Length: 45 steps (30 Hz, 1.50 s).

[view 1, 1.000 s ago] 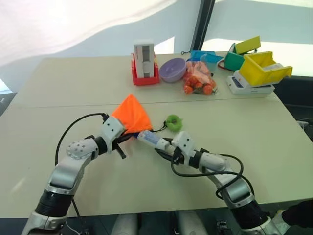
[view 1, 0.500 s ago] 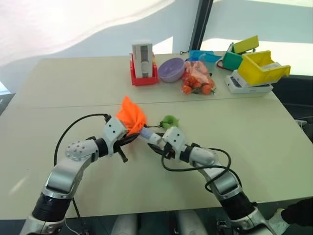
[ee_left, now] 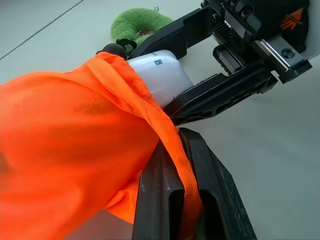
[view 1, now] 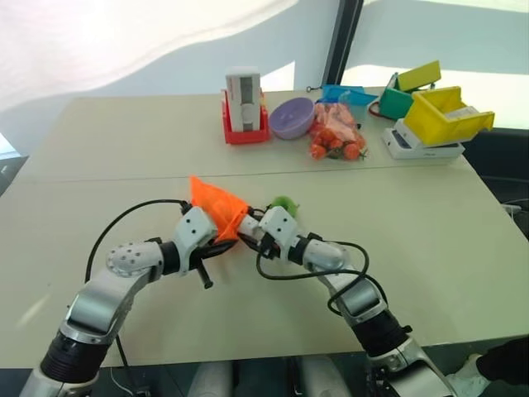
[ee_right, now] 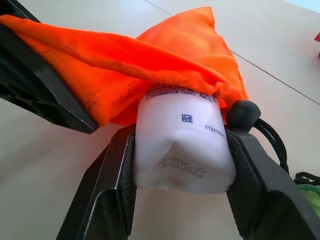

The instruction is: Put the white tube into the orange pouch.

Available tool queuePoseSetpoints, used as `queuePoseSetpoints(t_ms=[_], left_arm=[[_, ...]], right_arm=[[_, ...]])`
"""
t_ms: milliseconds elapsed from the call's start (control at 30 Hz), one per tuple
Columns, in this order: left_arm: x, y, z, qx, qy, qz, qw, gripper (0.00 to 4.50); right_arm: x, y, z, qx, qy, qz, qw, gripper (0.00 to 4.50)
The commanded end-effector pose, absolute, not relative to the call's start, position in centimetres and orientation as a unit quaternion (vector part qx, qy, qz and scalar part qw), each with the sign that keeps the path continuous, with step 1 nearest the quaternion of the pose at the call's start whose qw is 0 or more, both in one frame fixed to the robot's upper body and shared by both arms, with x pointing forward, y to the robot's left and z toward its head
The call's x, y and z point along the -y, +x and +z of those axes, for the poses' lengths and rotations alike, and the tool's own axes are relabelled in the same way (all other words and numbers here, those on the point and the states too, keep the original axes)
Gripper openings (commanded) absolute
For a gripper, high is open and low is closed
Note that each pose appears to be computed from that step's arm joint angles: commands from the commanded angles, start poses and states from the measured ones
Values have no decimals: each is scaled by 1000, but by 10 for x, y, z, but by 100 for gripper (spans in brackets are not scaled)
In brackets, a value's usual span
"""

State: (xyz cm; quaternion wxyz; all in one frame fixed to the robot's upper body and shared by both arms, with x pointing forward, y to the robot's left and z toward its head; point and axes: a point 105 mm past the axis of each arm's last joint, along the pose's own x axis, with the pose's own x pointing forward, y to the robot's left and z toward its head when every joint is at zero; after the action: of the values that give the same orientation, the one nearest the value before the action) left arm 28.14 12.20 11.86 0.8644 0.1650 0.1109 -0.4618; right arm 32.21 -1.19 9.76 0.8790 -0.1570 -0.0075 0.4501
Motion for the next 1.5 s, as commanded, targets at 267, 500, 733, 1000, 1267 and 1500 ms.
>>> queuePoseSetpoints(t_ms=[267, 500, 733, 1000, 1267, 1500], left_arm=[[-105, 260, 131, -102, 162, -522, 831, 0], [-107, 255, 127, -113, 166, -522, 829, 0], [-126, 254, 120, -136, 159, -499, 841, 0], [-169, 250, 103, -184, 159, -455, 856, 0], [-208, 251, 97, -205, 172, -410, 872, 0], [-206, 257, 98, -184, 127, -402, 888, 0]], right_arm=[[-9, 329, 118, 21, -185, 460, 868, 220], [-18, 331, 116, 15, -198, 467, 862, 220], [0, 322, 122, 27, -202, 475, 856, 448], [36, 292, 125, 11, -198, 533, 823, 448], [48, 317, 125, 11, -233, 477, 848, 448], [32, 325, 115, 35, -290, 481, 826, 448]])
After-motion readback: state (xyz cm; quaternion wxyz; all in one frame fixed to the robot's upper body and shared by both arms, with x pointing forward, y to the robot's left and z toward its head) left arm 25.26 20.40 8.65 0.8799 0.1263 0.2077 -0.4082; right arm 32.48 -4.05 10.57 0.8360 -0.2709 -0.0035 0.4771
